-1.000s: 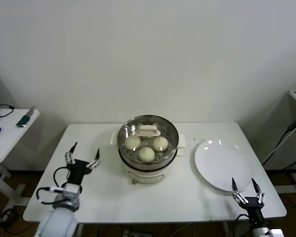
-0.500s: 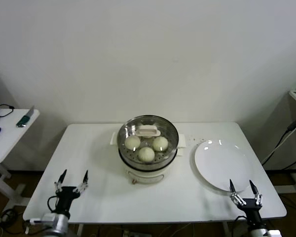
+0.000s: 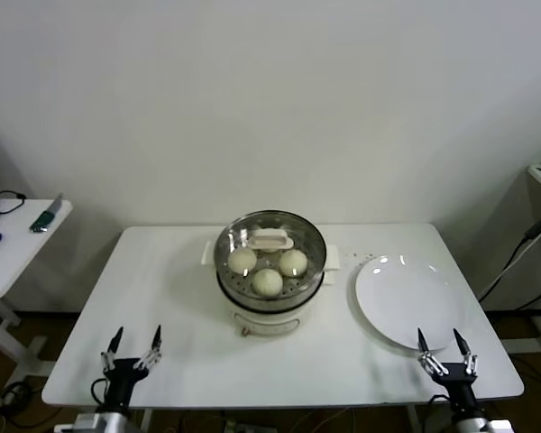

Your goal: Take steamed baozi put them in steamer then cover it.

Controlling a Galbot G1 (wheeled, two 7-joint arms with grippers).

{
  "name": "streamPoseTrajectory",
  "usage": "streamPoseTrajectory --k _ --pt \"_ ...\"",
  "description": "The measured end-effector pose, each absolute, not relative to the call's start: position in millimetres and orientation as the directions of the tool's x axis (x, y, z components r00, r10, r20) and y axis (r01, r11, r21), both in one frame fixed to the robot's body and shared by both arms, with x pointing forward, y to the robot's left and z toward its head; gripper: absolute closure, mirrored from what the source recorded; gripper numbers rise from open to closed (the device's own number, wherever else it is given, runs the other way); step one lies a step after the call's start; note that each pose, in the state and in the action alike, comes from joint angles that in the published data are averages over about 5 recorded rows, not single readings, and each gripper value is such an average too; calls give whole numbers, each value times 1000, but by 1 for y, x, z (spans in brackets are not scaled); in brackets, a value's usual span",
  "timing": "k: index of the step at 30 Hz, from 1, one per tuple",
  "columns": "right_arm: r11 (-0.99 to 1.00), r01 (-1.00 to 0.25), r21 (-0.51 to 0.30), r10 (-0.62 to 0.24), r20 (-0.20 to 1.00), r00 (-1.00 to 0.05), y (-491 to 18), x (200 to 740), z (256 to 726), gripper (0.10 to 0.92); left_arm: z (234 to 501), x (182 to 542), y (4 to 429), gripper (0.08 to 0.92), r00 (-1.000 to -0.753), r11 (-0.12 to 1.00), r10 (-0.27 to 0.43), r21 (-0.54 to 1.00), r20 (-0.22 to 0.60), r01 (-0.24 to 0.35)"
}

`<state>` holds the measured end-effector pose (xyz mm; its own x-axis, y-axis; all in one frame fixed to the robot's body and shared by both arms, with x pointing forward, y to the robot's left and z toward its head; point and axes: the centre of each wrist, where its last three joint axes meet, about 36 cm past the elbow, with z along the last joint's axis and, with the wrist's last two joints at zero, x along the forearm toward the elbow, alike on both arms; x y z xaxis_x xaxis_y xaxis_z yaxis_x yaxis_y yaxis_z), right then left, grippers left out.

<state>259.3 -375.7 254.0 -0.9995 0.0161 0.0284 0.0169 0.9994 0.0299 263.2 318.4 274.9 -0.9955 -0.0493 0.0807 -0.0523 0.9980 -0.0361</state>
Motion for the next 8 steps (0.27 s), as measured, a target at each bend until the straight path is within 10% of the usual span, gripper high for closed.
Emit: streamPoseTrajectory --k 8 --pt "999 11 31 10 26 -1000 -375 260 254 200 273 256 316 177 -996 997 -51 -52 74 -54"
